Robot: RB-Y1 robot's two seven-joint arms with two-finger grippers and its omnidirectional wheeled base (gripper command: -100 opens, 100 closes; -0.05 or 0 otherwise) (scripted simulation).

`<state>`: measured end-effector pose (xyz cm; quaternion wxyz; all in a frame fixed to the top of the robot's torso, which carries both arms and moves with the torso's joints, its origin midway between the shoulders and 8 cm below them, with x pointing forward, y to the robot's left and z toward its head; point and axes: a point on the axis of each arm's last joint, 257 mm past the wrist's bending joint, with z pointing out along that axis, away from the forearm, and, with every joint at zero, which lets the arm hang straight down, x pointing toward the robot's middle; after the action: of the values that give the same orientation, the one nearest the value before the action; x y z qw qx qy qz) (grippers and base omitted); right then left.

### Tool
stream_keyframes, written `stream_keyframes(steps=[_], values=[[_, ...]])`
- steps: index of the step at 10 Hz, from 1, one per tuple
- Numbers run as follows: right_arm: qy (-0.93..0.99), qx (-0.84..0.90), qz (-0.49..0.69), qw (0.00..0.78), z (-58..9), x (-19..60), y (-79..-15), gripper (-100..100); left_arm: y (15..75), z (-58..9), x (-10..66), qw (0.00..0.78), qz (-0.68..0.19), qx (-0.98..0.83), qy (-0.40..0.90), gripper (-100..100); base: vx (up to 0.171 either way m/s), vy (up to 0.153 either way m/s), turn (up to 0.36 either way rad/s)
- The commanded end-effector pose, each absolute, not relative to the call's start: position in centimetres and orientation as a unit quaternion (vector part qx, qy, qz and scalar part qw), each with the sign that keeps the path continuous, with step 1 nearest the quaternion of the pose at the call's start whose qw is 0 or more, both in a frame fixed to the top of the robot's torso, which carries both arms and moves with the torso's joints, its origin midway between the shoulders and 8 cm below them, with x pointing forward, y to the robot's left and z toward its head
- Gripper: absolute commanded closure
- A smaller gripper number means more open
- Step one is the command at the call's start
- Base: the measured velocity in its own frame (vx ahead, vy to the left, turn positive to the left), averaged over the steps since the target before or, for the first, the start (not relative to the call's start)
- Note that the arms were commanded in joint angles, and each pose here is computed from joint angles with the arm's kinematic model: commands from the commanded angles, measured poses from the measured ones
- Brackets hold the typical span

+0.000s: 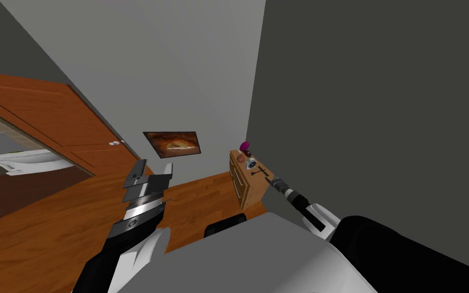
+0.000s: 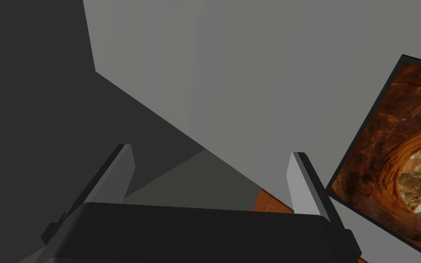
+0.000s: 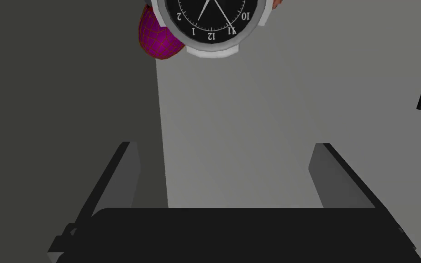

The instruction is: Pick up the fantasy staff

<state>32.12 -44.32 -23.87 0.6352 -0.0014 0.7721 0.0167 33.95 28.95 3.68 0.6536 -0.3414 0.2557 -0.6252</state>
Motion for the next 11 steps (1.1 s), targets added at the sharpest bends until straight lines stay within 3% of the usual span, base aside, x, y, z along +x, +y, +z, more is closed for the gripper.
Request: stream_keyframes(steps=[1, 11], values=[[0.798, -0.041, -0.035, 0.601, -26.1, 30.9, -46.7, -100, 28.9, 3.7, 33.9, 0.654, -0.625, -0.341, 0.256, 0, -0.027, -0.025, 0.380], [0.840, -0.248, -0.189, 0.445, -31.2, 25.9, -55.0, -100, 29.0, 3.7, 33.9, 0.654, -0.625, -0.341, 0.256, 0, 0.003, -0.017, 0.206]])
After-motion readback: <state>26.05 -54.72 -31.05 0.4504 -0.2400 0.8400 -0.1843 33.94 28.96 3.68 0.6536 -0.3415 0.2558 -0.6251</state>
